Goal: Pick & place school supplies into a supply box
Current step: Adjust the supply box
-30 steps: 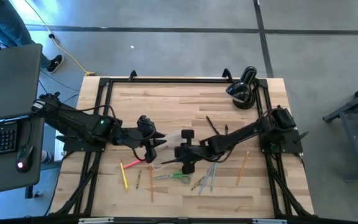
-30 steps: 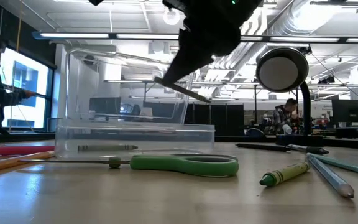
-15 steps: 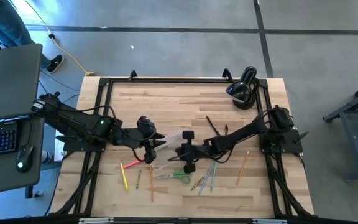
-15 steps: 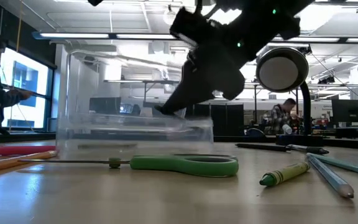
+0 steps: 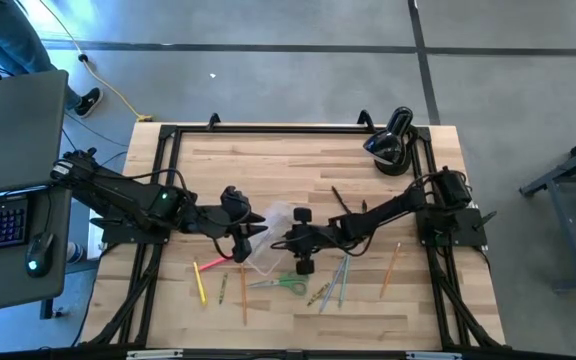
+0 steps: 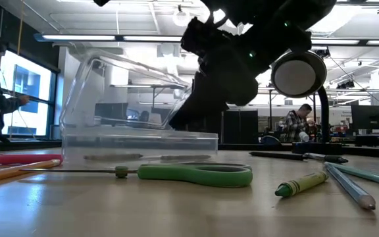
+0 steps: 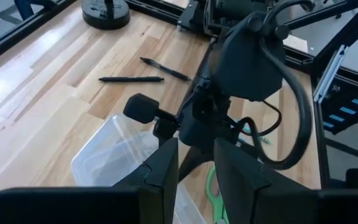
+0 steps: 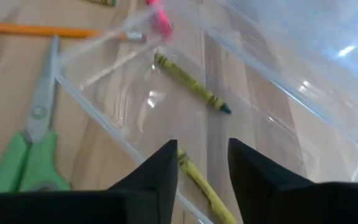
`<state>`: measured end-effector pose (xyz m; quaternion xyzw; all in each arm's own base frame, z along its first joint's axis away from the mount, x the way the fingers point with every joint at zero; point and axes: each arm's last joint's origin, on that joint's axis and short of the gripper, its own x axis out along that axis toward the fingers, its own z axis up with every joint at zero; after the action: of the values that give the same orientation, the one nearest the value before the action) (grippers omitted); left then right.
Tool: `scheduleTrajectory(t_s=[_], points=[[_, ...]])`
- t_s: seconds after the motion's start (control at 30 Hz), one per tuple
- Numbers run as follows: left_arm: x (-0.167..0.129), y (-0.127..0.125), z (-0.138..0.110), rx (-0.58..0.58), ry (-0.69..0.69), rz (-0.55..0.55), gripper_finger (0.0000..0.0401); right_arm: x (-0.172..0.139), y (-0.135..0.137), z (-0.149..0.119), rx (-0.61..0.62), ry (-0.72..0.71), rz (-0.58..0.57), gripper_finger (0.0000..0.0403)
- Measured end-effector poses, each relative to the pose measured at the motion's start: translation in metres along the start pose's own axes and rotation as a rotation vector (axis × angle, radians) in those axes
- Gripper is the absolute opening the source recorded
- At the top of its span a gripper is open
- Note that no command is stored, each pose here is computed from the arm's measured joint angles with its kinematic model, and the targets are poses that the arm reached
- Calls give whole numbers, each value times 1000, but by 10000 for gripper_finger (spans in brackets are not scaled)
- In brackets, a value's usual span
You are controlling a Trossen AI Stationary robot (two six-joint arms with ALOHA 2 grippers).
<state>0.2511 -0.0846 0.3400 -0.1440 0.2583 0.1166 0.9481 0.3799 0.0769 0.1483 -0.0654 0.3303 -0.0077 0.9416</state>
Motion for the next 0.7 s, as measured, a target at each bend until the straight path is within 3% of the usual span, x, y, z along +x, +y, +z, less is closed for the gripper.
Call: scheduleTrajectory(t_s=[0.13, 0.4, 0.7], points=[[0, -1, 0, -17, 17, -27, 135, -1, 2, 1, -4, -4, 2, 137], [3, -7, -6, -107, 151, -190, 136, -18, 7, 18, -50, -100, -16, 129], [35, -12, -33, -200, 330, -164, 136, -39, -11, 46, -80, -276, -93, 126]])
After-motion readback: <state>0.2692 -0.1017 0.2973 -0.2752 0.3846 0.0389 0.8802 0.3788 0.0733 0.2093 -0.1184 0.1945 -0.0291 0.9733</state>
